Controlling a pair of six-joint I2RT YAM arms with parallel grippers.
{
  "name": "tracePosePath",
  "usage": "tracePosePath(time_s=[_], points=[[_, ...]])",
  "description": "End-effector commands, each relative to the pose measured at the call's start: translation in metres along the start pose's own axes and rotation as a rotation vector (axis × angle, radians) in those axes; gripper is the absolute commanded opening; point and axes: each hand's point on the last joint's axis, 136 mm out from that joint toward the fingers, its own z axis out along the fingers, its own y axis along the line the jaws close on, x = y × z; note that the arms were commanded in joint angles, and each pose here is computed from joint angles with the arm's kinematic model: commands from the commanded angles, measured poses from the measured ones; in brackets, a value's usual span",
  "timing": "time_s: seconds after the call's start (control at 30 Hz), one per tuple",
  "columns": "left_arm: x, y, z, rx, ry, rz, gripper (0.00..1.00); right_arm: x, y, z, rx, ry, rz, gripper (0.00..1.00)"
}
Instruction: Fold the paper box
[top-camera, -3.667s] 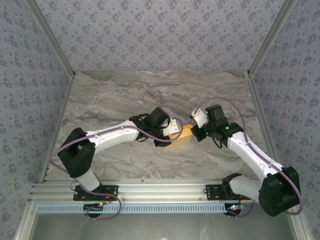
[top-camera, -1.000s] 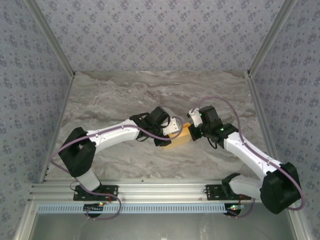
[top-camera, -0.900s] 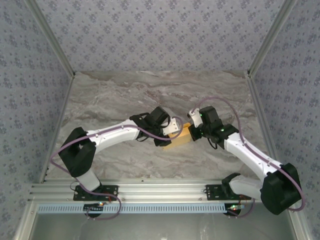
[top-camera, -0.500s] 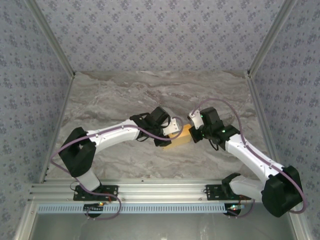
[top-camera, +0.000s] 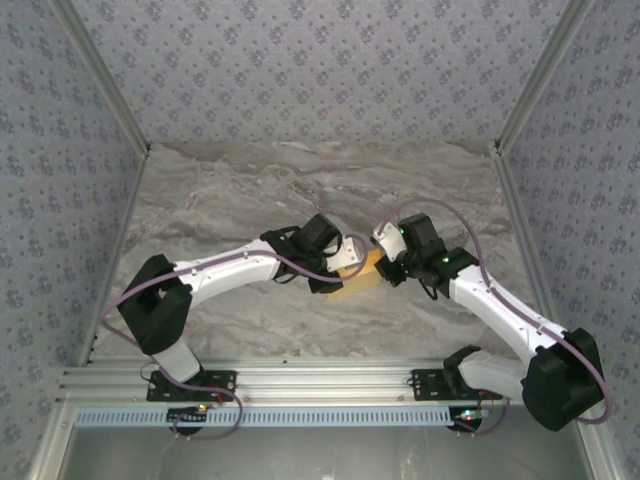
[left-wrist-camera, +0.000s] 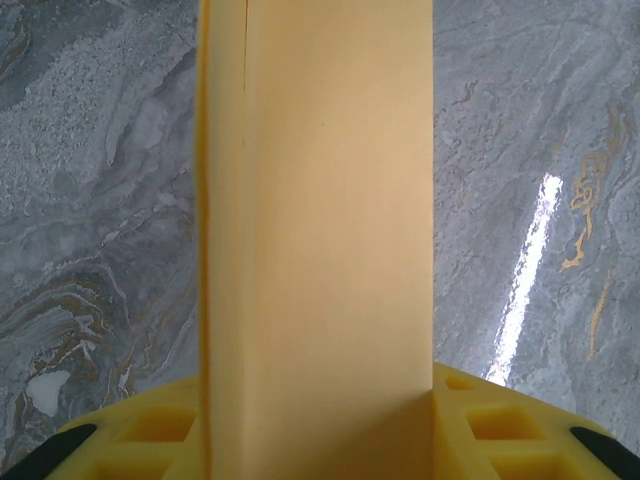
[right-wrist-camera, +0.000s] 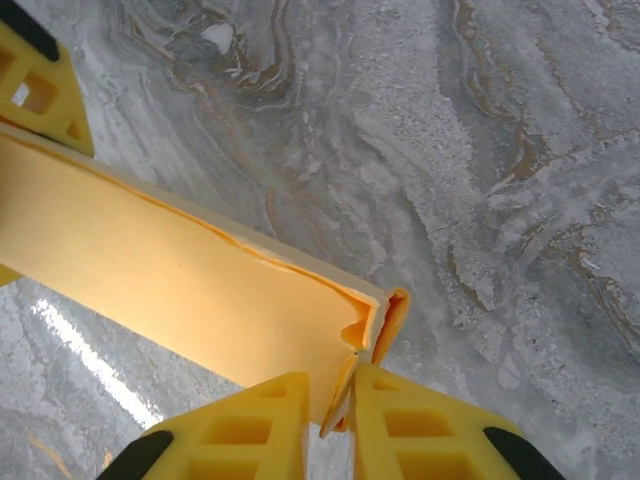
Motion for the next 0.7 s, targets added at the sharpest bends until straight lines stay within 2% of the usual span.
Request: tracePosePath(time_s=[0.0,0.07,0.2,0.37,0.43,0.53,0.67], points=[[0.018,0.004,0.021,-0.041,0.078,0.026,0.30,0.019,0.044,-0.012,-0.206,0.033,-0.053,0.27],[0.019,0.005,0.021,-0.046,0.084,0.040,0.30,0.013,0.041,-0.022,-0.193,-0.014,-0.085,0.33],[0.022,0.007,0.019,-0.057,0.100,0.074,0.30,0.001,0.031,-0.041,-0.131,-0.094,-0.148,0.38],[0.024,0.007,0.015,-0.053,0.109,0.123,0.30,-0.005,0.020,-0.054,-0.043,-0.119,-0.328,0.43],[0.024,0.008,0.015,-0.047,0.107,0.127,0.30,0.000,0.012,-0.056,0.009,-0.086,-0.379,0.44],[0.024,0.007,0.016,-0.034,0.109,0.129,0.30,-0.009,-0.005,-0.069,0.073,-0.104,-0.368,0.46],[0.026,0.006,0.018,-0.024,0.116,0.134,0.29,-0.028,-0.020,-0.082,0.098,-0.209,-0.341,0.49]])
